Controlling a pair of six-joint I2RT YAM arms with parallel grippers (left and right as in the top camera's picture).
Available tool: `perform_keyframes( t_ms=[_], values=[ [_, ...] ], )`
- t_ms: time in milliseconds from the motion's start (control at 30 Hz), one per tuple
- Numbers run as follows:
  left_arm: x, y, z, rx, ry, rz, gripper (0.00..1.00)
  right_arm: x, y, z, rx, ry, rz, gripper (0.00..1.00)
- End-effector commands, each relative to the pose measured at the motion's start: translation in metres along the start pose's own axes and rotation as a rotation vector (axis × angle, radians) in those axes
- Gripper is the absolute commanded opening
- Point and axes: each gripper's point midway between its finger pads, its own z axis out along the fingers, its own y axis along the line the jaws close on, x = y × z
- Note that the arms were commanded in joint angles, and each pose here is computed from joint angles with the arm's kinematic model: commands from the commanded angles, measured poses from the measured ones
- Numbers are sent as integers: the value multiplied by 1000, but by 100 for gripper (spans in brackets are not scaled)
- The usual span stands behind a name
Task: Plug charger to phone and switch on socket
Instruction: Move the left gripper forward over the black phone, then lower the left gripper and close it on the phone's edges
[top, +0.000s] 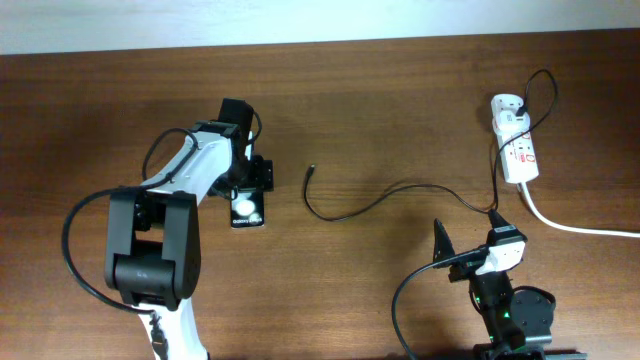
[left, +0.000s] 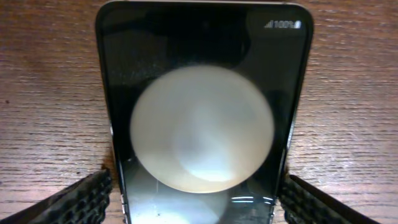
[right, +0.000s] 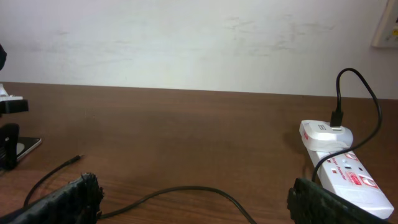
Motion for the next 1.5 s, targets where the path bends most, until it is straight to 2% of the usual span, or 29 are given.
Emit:
perform_keyframes(
  t_ms=[0, 100, 167, 367, 533, 667, 733, 800, 833, 1033, 1167, 1467],
  values=[
    [23, 1, 28, 0, 103, -14, 86, 2, 1, 0, -2, 1, 6, 99],
    [24, 0, 28, 0, 108, -11, 84, 2, 1, 0, -2, 1, 6, 99],
    [28, -8, 27, -1, 116, 11, 77, 2, 1, 0, -2, 1, 6, 99],
    [31, -19, 27, -1, 116, 41, 75, 2, 1, 0, -2, 1, 7, 99],
    [31, -19, 27, 0, 116, 41, 69, 2, 1, 0, -2, 1, 6, 99],
    [32, -18, 27, -1, 119, 41, 69, 2, 1, 0, -2, 1, 6, 99],
    [34, -18, 26, -4, 131, 40, 73, 2, 1, 0, -2, 1, 6, 99],
    [37, -17, 23, -9, 150, 40, 93, 2, 1, 0, -2, 1, 7, 99],
    [38, -16, 20, -12, 161, 40, 97, 2, 1, 0, -2, 1, 6, 99],
    [38, -16, 2, -22, 200, 42, 98, 2, 1, 0, -2, 1, 6, 99],
    [33, -18, -10, -12, 203, 110, 99, 2, 1, 0, -2, 1, 7, 98],
    [31, -18, -10, -6, 194, 150, 100, 2, 1, 0, -2, 1, 6, 99]
  ],
)
